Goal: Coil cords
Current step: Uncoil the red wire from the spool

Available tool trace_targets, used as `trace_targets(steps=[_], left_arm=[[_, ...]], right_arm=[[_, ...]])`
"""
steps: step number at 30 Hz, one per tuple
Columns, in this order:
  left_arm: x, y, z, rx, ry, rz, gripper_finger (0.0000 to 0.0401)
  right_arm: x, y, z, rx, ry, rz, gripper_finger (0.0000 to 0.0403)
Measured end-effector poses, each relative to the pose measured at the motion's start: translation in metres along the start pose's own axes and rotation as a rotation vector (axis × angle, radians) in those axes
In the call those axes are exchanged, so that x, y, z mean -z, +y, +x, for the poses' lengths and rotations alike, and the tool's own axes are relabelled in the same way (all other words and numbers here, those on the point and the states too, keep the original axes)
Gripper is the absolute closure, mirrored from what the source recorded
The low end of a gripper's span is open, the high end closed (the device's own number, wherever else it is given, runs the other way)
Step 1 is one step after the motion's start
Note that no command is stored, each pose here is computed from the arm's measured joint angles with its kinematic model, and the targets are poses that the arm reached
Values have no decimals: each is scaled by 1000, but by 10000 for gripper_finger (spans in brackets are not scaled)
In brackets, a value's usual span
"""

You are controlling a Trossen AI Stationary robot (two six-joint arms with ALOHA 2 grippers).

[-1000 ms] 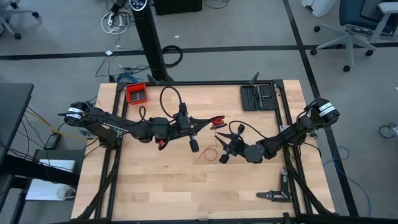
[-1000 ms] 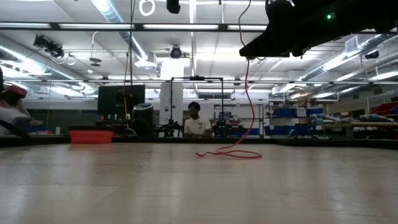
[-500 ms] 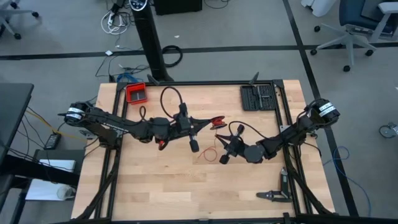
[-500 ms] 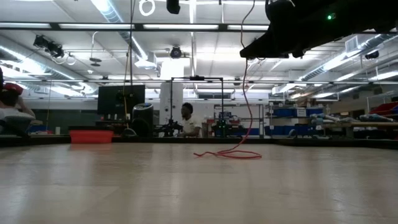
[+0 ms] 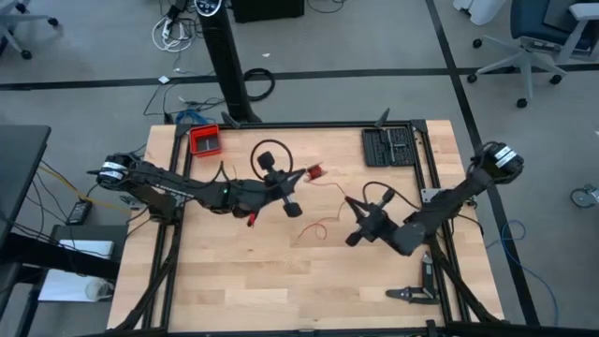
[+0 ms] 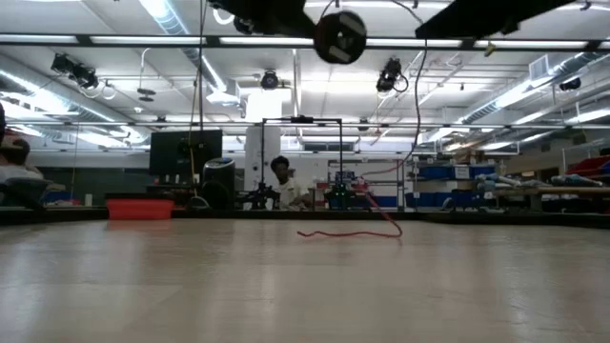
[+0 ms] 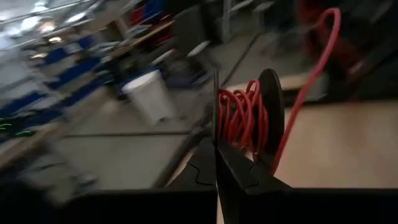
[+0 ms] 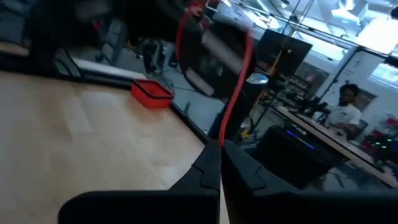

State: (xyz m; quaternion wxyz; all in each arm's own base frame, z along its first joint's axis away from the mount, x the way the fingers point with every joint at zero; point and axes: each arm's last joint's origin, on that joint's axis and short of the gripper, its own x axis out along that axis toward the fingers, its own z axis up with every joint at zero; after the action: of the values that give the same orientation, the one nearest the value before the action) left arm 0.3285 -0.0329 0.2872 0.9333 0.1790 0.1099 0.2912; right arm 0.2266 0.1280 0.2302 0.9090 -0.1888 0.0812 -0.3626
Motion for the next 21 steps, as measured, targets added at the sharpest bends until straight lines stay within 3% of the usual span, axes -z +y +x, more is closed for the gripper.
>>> trace_targets(steps=[4,11,21], left_arm=[[3,3,2,-44,31,17,401],[0,6,2,-94,13,-20,401],[-15,0,-6,-12,-120,-117,401]], right_arm=[[-10,-9,-5,-66,-38,50,402],[-12,-2,-1,-364,-132,143,403],[35,21,34,-434,109,134,403]])
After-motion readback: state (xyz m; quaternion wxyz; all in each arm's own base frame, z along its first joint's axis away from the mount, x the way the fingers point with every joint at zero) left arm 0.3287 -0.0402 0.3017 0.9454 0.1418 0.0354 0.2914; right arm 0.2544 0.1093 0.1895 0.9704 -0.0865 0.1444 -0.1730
